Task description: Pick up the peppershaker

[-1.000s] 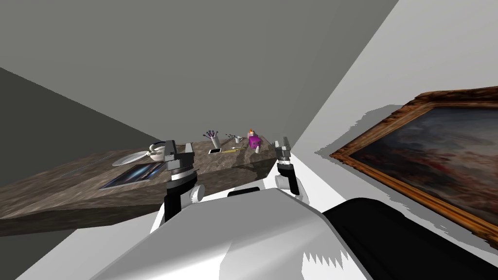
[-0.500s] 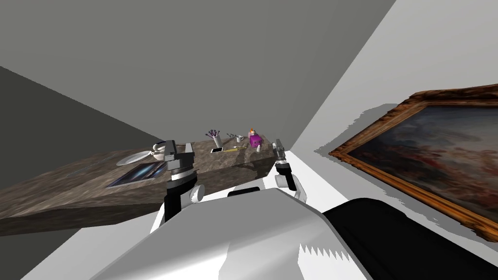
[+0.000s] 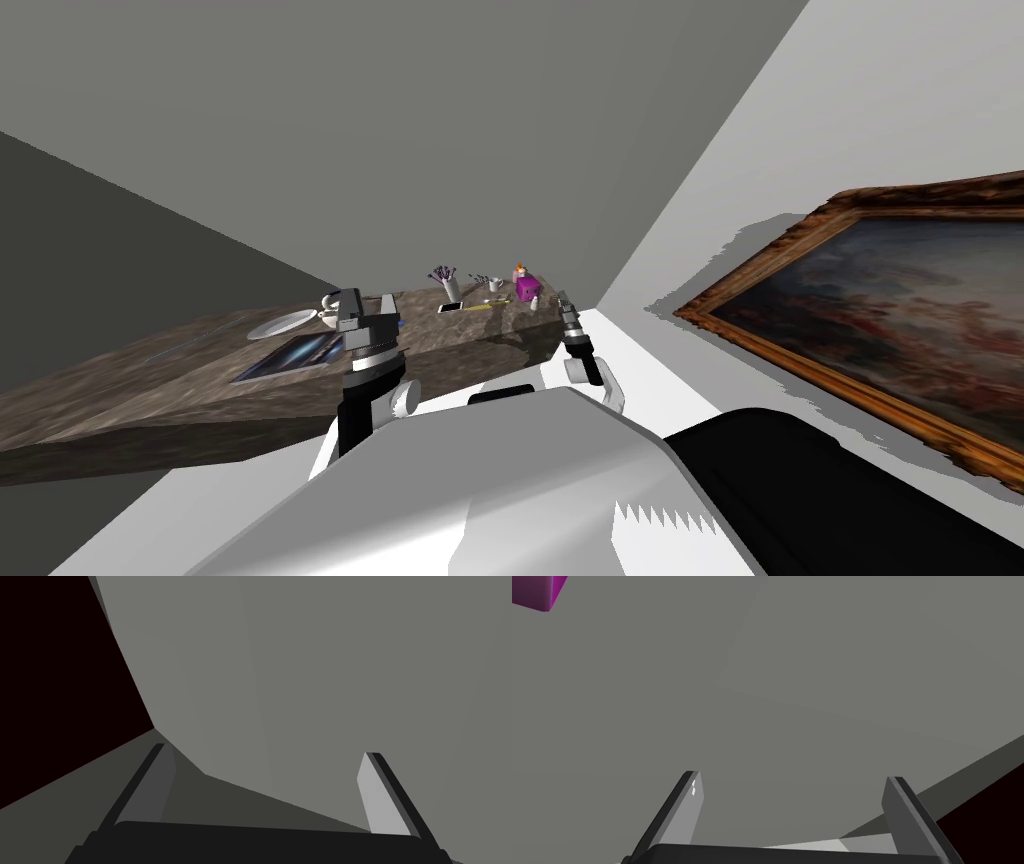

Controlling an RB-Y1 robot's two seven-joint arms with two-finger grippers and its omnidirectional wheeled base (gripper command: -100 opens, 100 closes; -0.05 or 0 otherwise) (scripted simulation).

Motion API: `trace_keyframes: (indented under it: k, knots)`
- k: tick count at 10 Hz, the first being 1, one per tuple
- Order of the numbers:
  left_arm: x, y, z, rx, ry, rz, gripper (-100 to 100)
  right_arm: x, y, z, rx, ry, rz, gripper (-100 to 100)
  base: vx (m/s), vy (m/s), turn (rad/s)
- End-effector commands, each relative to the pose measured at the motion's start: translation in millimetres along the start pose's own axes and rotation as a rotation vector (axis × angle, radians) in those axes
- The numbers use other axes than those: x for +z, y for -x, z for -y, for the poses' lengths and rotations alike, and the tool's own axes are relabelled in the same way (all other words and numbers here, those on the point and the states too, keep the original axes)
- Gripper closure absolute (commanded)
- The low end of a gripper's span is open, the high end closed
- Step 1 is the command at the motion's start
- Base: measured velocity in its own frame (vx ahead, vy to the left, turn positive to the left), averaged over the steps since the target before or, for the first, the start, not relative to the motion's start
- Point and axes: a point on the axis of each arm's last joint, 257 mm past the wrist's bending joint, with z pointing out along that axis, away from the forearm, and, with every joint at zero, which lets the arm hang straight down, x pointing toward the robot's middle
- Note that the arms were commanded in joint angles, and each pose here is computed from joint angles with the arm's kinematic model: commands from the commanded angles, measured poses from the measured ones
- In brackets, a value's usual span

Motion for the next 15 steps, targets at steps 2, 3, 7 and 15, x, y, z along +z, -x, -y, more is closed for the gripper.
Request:
trace_keyframes:
  k: [2, 3, 7, 15]
  knots:
    - [0.0, 0.0, 0.0, 0.0, 0.0, 0.0, 0, 2.9, -6.5, 28.7, -0.1, -0.047, -0.025, -100, -0.028, 0.045, -0.016]
    - [0.0, 0.0, 0.0, 0.0, 0.0, 0.0, 0, 2.5, -6.8, 30.1, -0.108, -0.05, -0.026, -100, -0.022, 0.04, -0.011]
    - [0.0, 0.0, 0.0, 0.0, 0.0, 0.0, 0, 3.9, -15.7, 71.2, -0.259, -0.12, -0.062, -100, -0.019, 0.055, -0.014]
    - [0.0, 0.0, 0.0, 0.0, 0.0, 0.0, 0, 6.2, -22.1, 127.9, -0.476, -0.218, -0.113, -100, -0.01, 0.035, -0.01]
